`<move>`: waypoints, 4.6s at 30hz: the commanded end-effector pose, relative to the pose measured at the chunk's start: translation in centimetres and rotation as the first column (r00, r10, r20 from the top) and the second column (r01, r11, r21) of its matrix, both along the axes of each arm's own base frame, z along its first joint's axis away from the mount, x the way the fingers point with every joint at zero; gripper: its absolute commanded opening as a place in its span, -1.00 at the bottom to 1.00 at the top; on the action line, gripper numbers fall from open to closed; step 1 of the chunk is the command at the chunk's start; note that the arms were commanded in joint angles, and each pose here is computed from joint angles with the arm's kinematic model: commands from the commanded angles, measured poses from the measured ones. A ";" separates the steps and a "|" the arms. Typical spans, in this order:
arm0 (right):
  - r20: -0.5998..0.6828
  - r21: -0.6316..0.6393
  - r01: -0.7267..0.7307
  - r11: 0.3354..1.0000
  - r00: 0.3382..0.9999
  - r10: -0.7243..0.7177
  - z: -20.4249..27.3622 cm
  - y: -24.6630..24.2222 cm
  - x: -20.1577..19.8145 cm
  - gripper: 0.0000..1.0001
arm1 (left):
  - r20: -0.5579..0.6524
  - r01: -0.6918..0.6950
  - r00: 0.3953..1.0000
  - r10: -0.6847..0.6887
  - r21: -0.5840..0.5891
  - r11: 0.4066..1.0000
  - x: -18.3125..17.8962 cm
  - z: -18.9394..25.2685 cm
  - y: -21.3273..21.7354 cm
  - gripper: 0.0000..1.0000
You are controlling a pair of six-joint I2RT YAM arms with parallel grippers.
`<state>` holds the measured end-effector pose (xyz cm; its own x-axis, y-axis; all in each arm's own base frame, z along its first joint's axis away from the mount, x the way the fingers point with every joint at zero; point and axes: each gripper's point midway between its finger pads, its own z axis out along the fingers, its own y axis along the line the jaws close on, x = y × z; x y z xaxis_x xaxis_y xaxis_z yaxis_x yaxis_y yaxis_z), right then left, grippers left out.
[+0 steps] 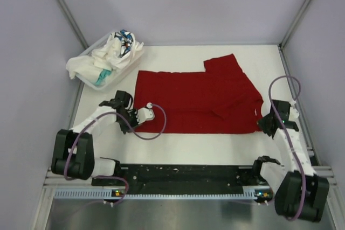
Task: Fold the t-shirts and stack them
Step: Fold the flattened tshirt in 1/3 of the way
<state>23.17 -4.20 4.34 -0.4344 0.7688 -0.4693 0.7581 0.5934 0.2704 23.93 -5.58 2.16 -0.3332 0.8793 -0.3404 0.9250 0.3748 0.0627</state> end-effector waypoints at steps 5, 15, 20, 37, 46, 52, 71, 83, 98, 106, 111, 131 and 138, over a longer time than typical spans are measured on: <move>0.110 0.025 0.256 0.966 0.960 -0.257 1.8 -0.9 -4.1 0.52 | -0.091 0.086 0.992 -0.091 -0.058 0.995 -6.7 1.8 -0.2 -0.10; 0.272 -0.118 -0.544 0.831 0.787 0.554 11.7 10.5 2.9 -0.85 | 0.048 -0.175 0.983 0.175 0.012 0.984 -2.1 5.8 2.1 0.29; 0.159 -0.087 -0.755 0.650 0.633 0.757 7.5 18.4 2.0 -1.00 | 0.042 -0.308 0.950 0.308 -0.007 0.951 -0.8 5.3 2.6 0.29; -0.221 -0.284 -0.739 0.611 0.671 0.708 1.9 19.3 9.1 -1.00 | 0.076 -0.372 0.925 0.372 -0.016 0.928 0.9 6.3 3.7 0.31; -0.252 -0.412 -0.787 0.458 0.582 0.773 4.9 23.0 19.4 -1.00 | 0.099 -0.377 0.922 0.375 0.000 0.926 1.4 7.0 4.4 0.32; -0.190 -0.424 -0.755 0.500 0.614 0.766 9.9 21.7 17.1 -1.00 | 0.108 -0.373 0.922 0.371 -0.001 0.928 1.2 7.2 4.5 0.31; -0.011 0.053 -0.583 0.811 0.812 0.584 0.1 17.3 6.8 -0.05 | 0.071 -0.359 0.930 0.361 -0.044 0.932 0.5 7.0 3.5 0.33; 0.015 0.054 -0.516 0.855 0.856 0.516 -0.4 17.5 8.8 -0.13 | 0.091 -0.355 0.930 0.355 -0.015 0.935 0.6 6.6 4.1 0.32; -0.081 -0.086 -0.586 0.805 0.810 0.581 1.2 16.4 14.4 -0.23 | 0.099 -0.352 0.931 0.350 0.000 0.936 0.5 6.9 4.4 0.32; -0.134 -0.175 -0.631 0.756 0.776 0.617 2.3 14.7 14.1 -0.29 | -0.052 -0.253 0.967 0.248 -0.131 0.959 -1.9 6.2 0.8 0.27; -0.144 -0.156 -0.640 0.753 0.768 0.624 2.8 15.1 14.8 -0.48 | -0.070 -0.247 0.968 0.240 -0.122 0.961 -2.6 5.7 0.6 0.26; -0.146 -0.107 -0.802 0.588 0.598 0.788 1.0 19.9 15.1 -0.31 | -0.049 -0.239 0.971 0.235 -0.091 0.967 -2.5 5.7 1.2 0.25; -0.154 -0.078 -0.825 0.559 0.564 0.811 0.6 20.4 14.9 -0.80 | -0.046 -0.237 0.971 0.234 -0.086 0.968 -2.4 5.7 1.3 0.25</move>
<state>36.48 15.09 3.37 -0.9086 0.0096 -0.4175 -0.0210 0.9974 0.0687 21.75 -4.27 7.62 -0.5566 0.7307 -0.3953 0.8008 0.5986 -0.0211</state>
